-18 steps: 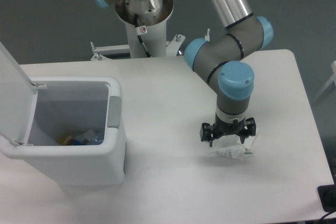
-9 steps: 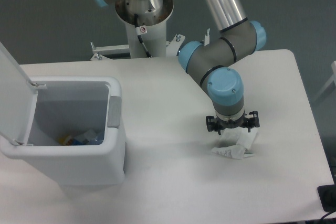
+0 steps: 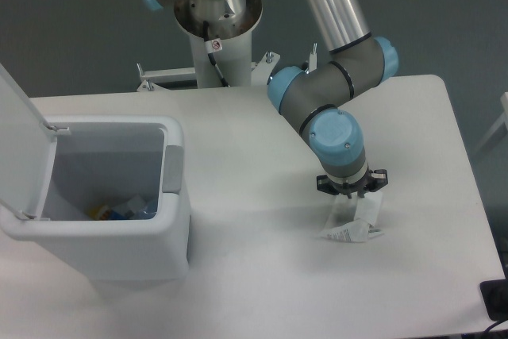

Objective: Place the trash in the trash can
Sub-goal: 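Lower the gripper and pinch the white tissue, then lift the tissue and carry it into the trash can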

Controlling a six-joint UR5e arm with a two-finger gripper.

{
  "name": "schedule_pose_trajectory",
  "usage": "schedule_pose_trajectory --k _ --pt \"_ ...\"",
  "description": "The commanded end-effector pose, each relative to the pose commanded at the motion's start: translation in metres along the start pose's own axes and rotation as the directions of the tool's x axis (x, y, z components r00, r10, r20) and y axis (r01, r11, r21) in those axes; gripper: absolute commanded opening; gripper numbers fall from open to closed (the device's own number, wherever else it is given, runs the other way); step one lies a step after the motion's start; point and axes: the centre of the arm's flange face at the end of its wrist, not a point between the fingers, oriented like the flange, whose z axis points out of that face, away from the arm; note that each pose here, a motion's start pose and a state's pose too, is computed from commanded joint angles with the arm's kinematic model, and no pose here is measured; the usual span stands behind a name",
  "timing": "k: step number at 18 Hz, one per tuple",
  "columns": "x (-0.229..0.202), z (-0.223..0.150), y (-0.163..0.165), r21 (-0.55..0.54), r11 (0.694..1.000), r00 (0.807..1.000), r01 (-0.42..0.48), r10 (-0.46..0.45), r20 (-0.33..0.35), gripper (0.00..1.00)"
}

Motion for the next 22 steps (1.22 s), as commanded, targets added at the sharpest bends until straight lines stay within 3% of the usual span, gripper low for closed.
schedule_pose_trajectory --k 6,9,12,14,18,22 --pt "-0.004 -0.010 -0.002 0.026 1.000 1.000 0.015 -0.015 -0.008 0.00" --pt "-0.016 -0.031 0.002 0.135 0.987 0.990 0.083 -0.066 -0.125 0.00" --pt "-0.030 -0.052 0.011 0.235 0.961 0.968 0.145 -0.088 -0.235 0.00" --pt "-0.027 -0.065 0.009 0.263 0.937 0.942 0.229 -0.145 -0.304 0.00" --pt "-0.013 -0.093 -0.002 0.289 0.892 0.889 0.348 -0.217 -0.402 0.00" --pt "0.000 -0.130 -0.022 0.310 0.844 0.847 0.438 -0.271 -0.457 0.00"
